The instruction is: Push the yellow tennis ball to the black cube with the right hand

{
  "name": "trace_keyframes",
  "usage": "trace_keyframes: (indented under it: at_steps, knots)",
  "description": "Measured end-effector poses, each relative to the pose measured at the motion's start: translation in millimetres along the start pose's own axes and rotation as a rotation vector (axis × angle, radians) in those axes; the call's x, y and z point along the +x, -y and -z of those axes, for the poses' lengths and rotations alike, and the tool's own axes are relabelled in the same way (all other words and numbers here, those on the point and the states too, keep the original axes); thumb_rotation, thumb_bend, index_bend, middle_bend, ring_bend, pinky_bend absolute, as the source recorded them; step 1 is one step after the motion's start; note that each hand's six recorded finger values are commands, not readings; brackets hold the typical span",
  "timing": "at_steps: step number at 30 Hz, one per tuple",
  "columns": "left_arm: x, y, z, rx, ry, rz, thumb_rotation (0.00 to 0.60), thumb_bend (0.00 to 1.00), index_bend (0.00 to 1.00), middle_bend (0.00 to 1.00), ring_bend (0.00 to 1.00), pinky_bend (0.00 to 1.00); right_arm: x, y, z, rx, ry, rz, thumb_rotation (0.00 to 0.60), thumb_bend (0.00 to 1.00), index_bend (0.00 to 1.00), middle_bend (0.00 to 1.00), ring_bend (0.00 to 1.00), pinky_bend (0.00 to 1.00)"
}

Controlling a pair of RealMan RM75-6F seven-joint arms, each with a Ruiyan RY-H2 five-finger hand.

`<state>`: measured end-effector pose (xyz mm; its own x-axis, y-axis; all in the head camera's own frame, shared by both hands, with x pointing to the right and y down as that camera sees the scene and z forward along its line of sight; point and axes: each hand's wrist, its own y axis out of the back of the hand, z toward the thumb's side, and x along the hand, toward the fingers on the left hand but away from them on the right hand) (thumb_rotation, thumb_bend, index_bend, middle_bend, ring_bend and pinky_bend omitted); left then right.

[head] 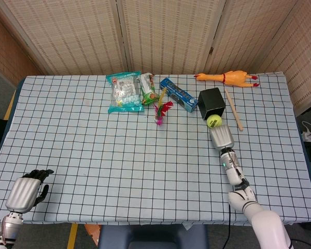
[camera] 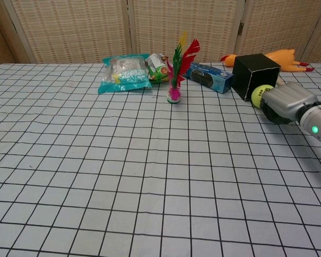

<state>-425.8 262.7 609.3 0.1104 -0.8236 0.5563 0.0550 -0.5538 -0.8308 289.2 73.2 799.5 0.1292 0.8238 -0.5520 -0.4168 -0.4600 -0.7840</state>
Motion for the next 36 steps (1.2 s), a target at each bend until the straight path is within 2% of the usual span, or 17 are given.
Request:
trace_keyframes:
  at_steps: [16, 27, 36]
  knots:
    - [5, 11, 10, 0.002, -0.037, 0.042, 0.600, 0.52, 0.30, 0.37, 0.31, 0.52, -22, -13, 2, 0.039, 0.040, -0.023, 0.600, 1.00, 0.93, 0.77, 0.73, 1.00]
    - [4, 10, 9, 0.006, -0.035, 0.036, 0.600, 0.53, 0.30, 0.37, 0.31, 0.52, -21, -16, 17, 0.101, 0.077, -0.019, 0.600, 1.00, 0.93, 0.77, 0.73, 1.00]
    - [3, 8, 5, 0.013, -0.021, 0.029, 0.600, 0.53, 0.30, 0.37, 0.31, 0.52, -11, -13, 37, 0.079, 0.072, -0.038, 0.600, 1.00, 0.93, 0.77, 0.73, 1.00]
